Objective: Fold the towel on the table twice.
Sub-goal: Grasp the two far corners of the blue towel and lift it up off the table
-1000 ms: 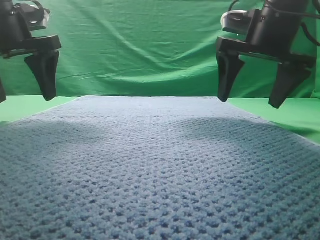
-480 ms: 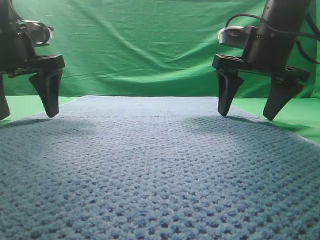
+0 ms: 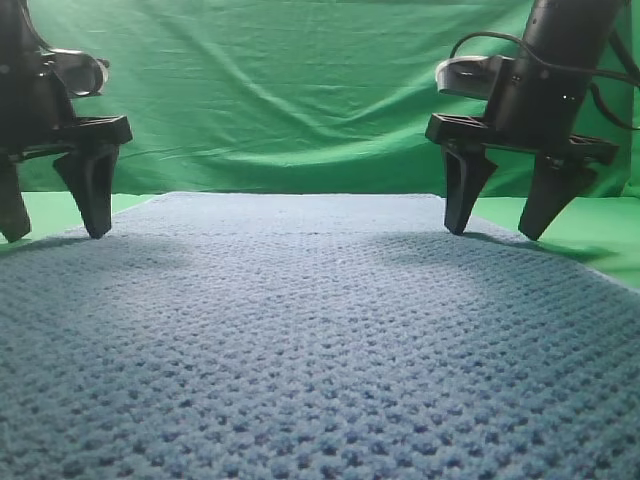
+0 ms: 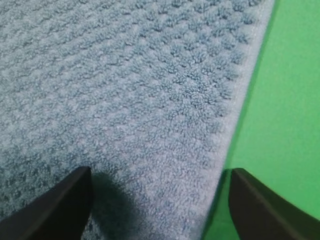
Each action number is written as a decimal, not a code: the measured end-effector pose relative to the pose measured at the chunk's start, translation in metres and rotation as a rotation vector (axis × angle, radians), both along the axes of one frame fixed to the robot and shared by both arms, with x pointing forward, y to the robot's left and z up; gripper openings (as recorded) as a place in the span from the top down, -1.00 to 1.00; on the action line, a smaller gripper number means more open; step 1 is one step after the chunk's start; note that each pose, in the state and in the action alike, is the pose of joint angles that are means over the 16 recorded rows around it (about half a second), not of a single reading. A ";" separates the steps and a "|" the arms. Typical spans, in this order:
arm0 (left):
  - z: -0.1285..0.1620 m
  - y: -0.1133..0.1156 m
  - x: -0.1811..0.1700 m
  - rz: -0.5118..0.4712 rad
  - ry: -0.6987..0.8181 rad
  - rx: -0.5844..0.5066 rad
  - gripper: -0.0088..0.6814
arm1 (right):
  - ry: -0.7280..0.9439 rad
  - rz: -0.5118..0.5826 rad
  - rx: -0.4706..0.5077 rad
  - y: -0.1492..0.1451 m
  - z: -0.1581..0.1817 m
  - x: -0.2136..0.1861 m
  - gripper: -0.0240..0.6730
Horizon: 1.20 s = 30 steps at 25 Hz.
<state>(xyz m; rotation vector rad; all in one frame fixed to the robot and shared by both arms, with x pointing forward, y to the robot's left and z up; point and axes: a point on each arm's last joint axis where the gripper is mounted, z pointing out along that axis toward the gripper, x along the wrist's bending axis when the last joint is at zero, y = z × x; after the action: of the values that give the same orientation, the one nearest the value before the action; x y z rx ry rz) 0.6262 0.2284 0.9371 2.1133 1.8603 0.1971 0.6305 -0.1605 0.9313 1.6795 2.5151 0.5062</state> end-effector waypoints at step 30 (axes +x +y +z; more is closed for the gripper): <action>0.160 -0.016 0.057 -0.044 -0.335 -0.127 0.97 | -0.408 0.024 0.081 0.010 0.155 0.040 0.93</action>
<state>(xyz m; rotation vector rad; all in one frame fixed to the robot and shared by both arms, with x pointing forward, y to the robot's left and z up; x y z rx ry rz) 0.6831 0.2124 1.0974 1.8989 1.5881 0.3858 0.6702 -0.1503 1.0863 1.3962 2.2452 0.8644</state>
